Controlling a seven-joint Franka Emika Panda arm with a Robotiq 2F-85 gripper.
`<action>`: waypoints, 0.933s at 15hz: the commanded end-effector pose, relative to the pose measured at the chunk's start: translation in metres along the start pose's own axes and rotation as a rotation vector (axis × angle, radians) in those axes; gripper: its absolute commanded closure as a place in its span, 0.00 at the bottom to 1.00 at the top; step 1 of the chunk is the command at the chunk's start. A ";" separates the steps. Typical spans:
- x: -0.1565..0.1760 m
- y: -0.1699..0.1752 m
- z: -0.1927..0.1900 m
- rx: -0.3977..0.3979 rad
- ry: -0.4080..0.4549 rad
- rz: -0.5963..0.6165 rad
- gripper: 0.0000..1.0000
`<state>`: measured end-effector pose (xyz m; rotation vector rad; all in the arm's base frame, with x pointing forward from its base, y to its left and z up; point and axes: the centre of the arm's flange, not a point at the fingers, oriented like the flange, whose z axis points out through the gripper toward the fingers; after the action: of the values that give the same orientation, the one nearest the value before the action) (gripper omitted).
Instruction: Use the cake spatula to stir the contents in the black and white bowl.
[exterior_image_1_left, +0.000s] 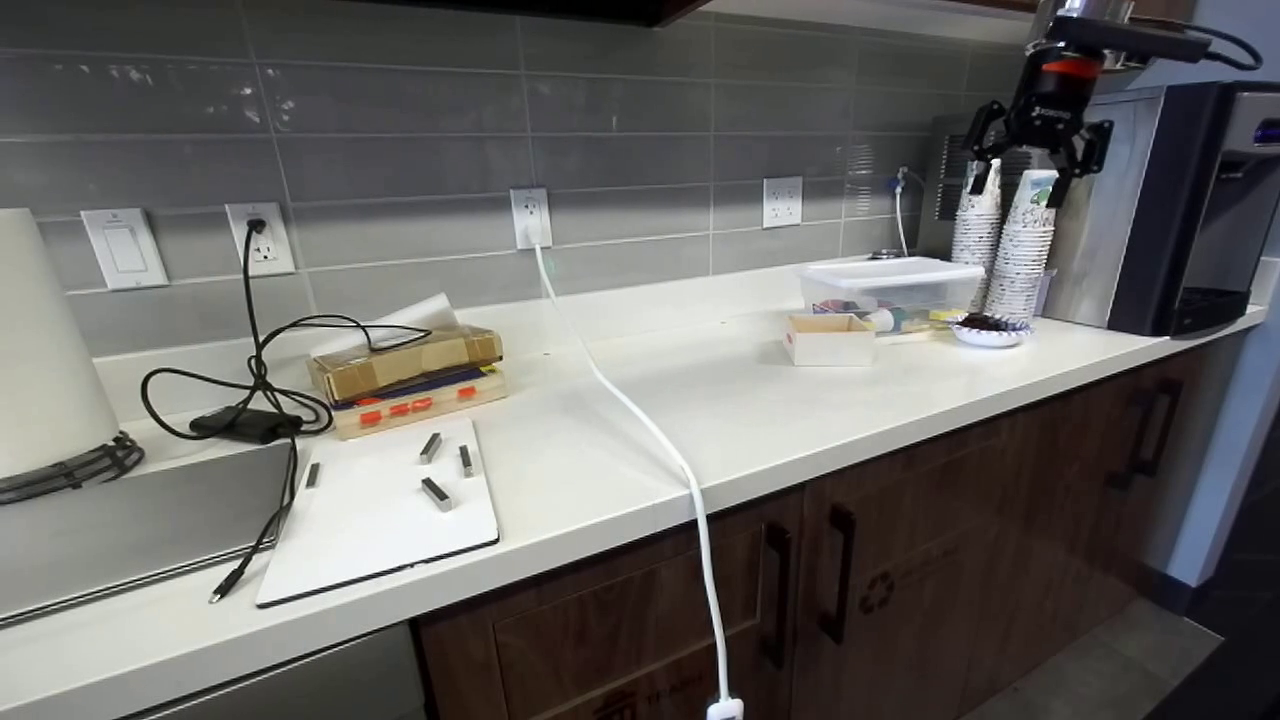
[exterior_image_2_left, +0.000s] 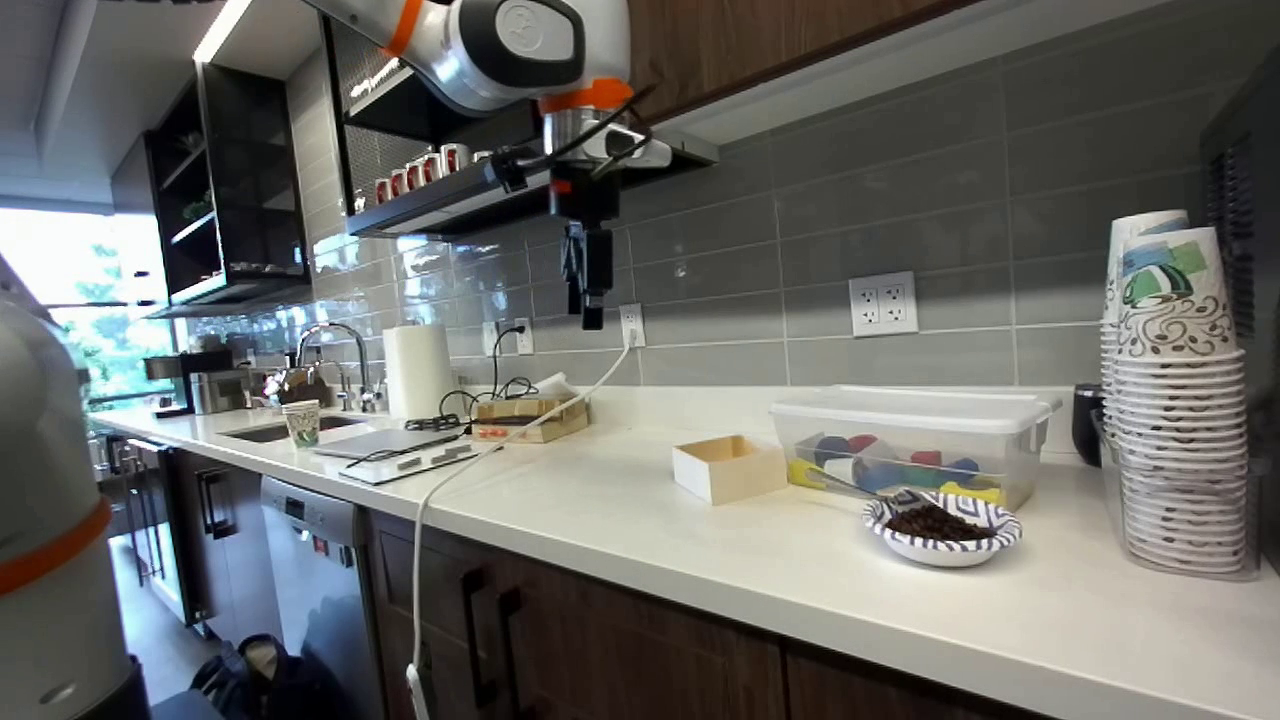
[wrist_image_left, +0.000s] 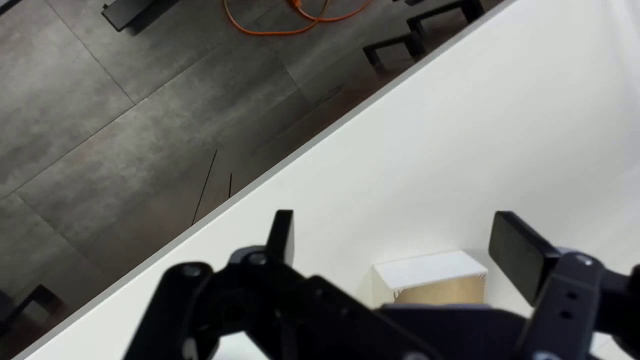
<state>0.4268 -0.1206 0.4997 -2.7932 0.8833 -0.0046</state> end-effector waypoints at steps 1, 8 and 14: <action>0.066 0.006 -0.009 0.070 0.021 0.188 0.00; 0.163 0.025 0.014 0.184 0.047 0.539 0.00; 0.214 0.031 0.066 0.254 0.051 0.841 0.00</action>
<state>0.5586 -0.2400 0.4313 -2.1657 1.7024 -0.0468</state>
